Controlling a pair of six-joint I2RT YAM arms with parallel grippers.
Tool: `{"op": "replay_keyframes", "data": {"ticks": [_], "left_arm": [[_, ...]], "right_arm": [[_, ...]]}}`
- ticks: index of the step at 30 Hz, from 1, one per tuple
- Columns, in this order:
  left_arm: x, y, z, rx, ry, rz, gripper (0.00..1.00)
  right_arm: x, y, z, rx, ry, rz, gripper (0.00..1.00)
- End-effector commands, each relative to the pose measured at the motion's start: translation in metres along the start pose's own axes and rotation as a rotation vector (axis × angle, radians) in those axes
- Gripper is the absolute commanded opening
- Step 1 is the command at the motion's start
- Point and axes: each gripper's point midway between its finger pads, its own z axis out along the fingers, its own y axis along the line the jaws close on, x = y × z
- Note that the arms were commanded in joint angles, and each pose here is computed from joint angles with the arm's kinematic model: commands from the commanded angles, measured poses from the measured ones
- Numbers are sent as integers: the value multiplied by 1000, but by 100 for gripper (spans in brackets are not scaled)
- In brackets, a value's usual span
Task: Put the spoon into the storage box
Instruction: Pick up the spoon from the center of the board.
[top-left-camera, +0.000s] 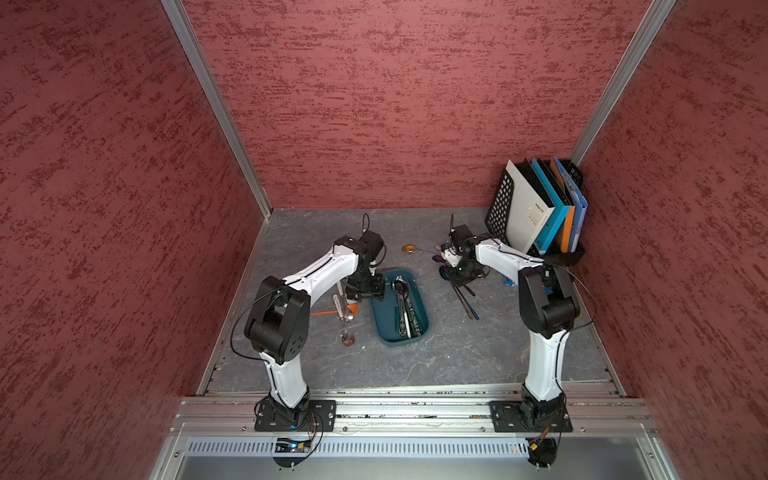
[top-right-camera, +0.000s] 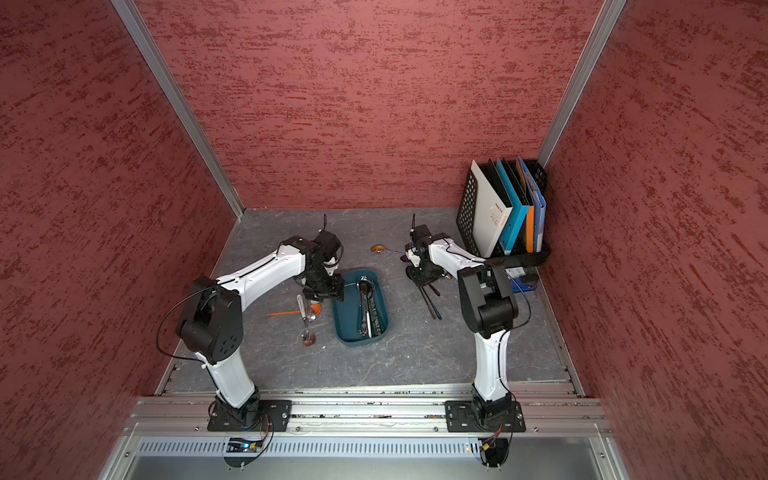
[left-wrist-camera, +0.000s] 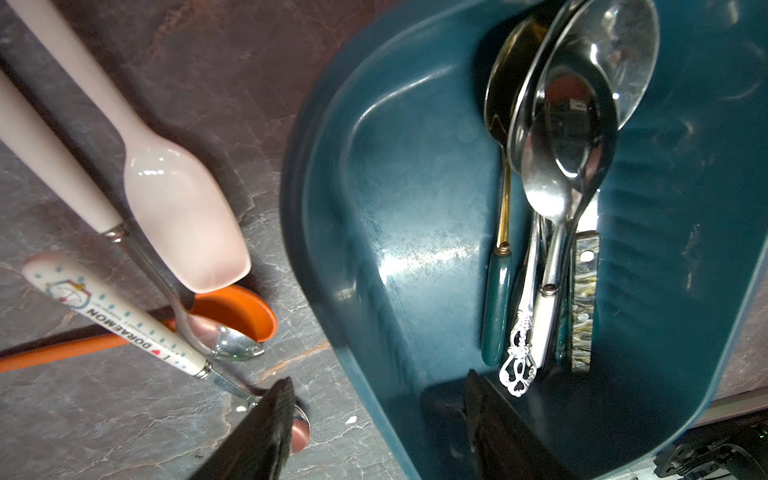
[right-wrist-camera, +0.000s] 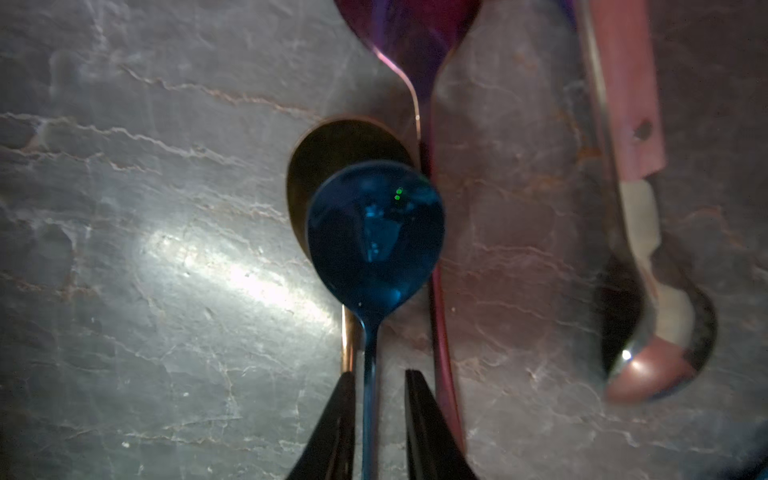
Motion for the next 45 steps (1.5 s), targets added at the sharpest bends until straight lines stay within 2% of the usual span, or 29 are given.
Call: {"op": "replay_keyframes", "data": {"ticks": [1, 19, 28, 37, 45], "left_arm": [[-4, -1, -2, -13, -3, 15, 68], [-3, -1, -1, -14, -1, 13, 68], [-4, -2, 2, -9, 5, 11, 68], [-11, -5, 1, 8, -30, 17, 68], [-29, -19, -23, 93, -194, 47, 67]], "right_arm": [[0, -7, 8, 22, 2, -2, 24], [7, -6, 29, 4, 30, 7, 20], [11, -6, 32, 7, 45, 9, 10], [-7, -10, 11, 28, -21, 18, 3], [-30, -13, -31, 40, -126, 50, 0]]}}
